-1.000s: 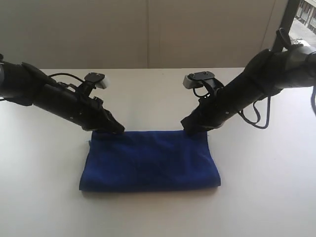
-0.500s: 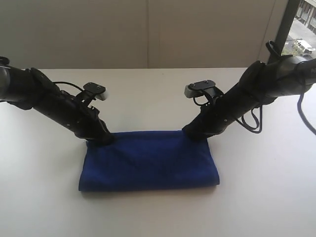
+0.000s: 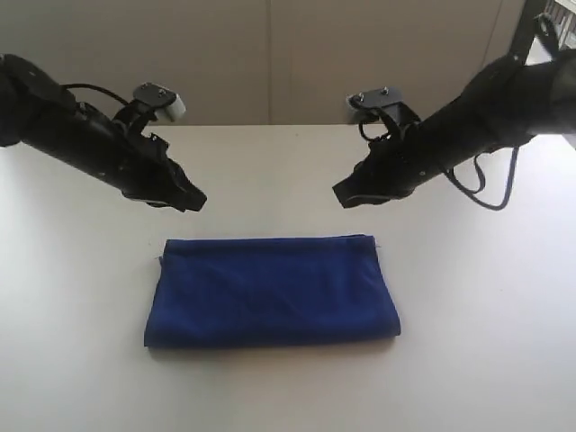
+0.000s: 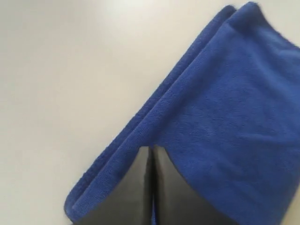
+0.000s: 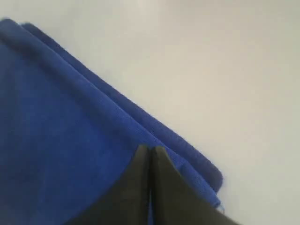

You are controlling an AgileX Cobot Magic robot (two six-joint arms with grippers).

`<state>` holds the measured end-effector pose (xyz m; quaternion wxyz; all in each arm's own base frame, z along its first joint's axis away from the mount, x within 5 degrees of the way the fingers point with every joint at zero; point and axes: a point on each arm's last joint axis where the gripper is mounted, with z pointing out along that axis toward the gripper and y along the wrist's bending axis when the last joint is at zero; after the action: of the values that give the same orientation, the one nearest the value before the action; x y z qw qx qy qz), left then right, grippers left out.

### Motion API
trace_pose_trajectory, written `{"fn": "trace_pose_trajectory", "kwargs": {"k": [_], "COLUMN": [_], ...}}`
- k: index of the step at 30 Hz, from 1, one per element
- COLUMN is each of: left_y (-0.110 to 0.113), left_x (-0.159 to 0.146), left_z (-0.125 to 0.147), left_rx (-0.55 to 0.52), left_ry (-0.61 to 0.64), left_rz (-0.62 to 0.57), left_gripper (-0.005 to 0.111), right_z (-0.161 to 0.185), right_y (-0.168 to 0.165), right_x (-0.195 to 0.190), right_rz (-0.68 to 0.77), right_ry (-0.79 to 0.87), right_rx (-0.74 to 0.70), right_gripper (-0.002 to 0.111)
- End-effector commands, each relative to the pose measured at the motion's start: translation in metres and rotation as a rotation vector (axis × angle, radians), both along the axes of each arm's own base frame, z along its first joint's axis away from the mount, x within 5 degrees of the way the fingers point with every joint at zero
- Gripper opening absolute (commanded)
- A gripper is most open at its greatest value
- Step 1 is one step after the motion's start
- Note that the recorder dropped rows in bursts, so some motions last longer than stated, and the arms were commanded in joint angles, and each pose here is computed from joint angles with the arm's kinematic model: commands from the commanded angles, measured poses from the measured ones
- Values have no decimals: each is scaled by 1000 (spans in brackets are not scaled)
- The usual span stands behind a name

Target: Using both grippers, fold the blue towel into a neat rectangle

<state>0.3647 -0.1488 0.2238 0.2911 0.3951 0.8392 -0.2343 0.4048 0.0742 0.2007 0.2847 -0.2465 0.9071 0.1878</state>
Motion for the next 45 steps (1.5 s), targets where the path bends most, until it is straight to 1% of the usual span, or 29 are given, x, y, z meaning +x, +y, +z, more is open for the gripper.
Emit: {"fn": "trace_pose_trajectory", "kwargs": {"k": [1, 2, 4, 5, 7, 9, 11, 13, 16, 21, 23, 26, 30, 31, 32, 33, 34, 35, 36, 37, 38, 39, 40, 43, 44, 45], "left_y": [5, 5, 10, 11, 9, 6, 3, 2, 2, 3, 6, 13, 14, 14, 12, 10, 8, 8, 9, 10, 15, 20, 28, 51, 69, 79], "left_x": [-33, -41, -66, -73, -83, -88, -90, -91, -89, -90, -94, -101, -103, -102, -100, -98, -96, -96, -100, -104, -115, -125, -142, -181, -212, -230], "left_z": [-6, -17, -49, -58, -69, -74, -77, -79, -80, -90, -96, -106, -105, -95, -80, -69, -47, -30, -6, 8, 32, 48, 66, 95, 112, 120], "left_rx": [4, 5, 31, 39, 22, -6, -37, -23, -14, 17, 47, 96, 93, 79, 46, 22, -22, -54, -94, -118, -146, -146, -137, -99, -84, -81], "left_ry": [184, 223, 280, 289, 298, 303, 310, 281, 271, 308, 325, 325, 323, 294, 257, 230, 172, 126, 56, 23, -30, -69, -93, -167, -237, -274], "left_rz": [-52, -43, 38, 47, 57, 79, 129, 127, 138, 133, 132, 156, 160, 160, 153, 151, 146, 147, 149, 163, 178, 175, 202, 274, 339, 368], "left_gripper": [0, 0, 0, 0, 0, 0, 0, 0, 0, 0, 0, 0, 0, 0, 0, 0, 0, 0, 0, 0, 0, 0, 0, 0, 0, 0], "right_z": [21, 14, -19, -29, -44, -52, -57, -62, -72, -89, -93, -94, -90, -80, -63, -55, -31, -15, 7, 26, 54, 69, 95, 132, 157, 169], "right_y": [1, 1, -5, -7, -10, -11, -12, -12, -12, -13, -14, -16, -16, -16, -16, -16, -17, -17, -18, -18, -21, -23, -29, -42, -52, -56], "right_x": [-30, -38, -63, -70, -81, -85, -87, -87, -89, -90, -90, -90, -90, -89, -90, -90, -92, -95, -100, -107, -119, -129, -149, -189, -223, -241], "right_rz": [41, 39, -13, -21, -47, -79, -87, -89, -92, -101, -112, -122, -125, -130, -132, -135, -154, -164, -177, -186, -195, -212, -228, -324, -404, -442], "right_ry": [62, 91, 166, 189, 221, 220, 228, 246, 275, 325, 335, 337, 319, 290, 237, 213, 145, 95, 33, -16, -95, -128, -198, -291, -387, -439], "right_rx": [38, 36, 0, -12, -30, -29, -37, -35, -41, -52, -62, -82, -82, -73, -64, -60, -43, -33, -16, -2, -3, -8, -49, -100, -111, -94], "right_gripper": [0, 0, 0, 0, 0, 0, 0, 0, 0, 0, 0, 0, 0, 0, 0, 0, 0, 0, 0, 0, 0, 0, 0, 0, 0, 0]}}
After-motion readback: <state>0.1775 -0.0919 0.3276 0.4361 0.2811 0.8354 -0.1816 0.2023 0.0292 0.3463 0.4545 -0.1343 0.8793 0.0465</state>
